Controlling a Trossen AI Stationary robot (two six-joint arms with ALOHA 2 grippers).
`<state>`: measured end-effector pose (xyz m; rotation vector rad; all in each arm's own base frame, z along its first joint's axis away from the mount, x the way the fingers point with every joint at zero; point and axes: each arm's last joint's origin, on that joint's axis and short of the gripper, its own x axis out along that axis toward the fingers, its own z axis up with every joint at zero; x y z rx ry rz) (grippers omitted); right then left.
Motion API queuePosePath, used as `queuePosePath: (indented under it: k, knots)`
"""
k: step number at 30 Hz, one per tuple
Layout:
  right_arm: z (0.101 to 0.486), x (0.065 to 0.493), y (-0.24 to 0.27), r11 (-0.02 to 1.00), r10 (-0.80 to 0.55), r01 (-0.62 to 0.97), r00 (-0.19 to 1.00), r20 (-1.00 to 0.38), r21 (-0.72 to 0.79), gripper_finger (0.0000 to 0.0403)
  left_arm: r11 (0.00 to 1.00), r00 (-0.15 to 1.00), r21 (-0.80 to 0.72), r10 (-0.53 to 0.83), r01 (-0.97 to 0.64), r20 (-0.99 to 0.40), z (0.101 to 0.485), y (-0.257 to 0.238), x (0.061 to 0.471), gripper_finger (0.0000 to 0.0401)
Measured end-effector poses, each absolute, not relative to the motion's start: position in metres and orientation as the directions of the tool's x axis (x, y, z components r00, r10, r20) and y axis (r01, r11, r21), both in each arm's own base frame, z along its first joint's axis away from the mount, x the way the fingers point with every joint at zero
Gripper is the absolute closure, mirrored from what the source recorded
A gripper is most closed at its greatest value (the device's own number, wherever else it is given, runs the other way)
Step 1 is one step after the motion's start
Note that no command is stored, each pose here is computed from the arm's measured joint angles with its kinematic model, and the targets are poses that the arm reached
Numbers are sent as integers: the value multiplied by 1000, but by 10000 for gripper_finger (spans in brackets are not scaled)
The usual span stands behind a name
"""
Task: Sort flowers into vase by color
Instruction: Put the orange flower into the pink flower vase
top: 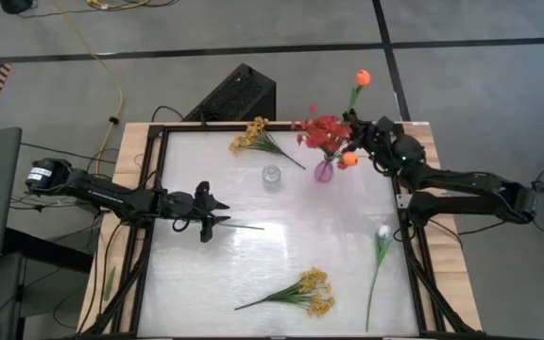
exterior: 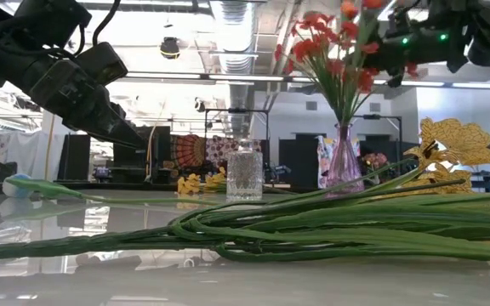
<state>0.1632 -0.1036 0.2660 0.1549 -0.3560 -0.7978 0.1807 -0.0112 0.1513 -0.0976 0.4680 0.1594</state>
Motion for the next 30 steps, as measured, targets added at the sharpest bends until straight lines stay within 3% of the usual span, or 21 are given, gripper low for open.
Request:
queuePosePath:
  k: [17, 30]
  knots:
    - [280, 161, -85, 754, -656, 601, 670, 348, 264, 384, 983, 880, -58, 131, -176, -456, 151, -11, 181, 258]
    - [254, 183, -96, 736, -677, 643, 708, 204, 212, 384, 982, 880, -60, 131, -177, -456, 151, -11, 181, 258]
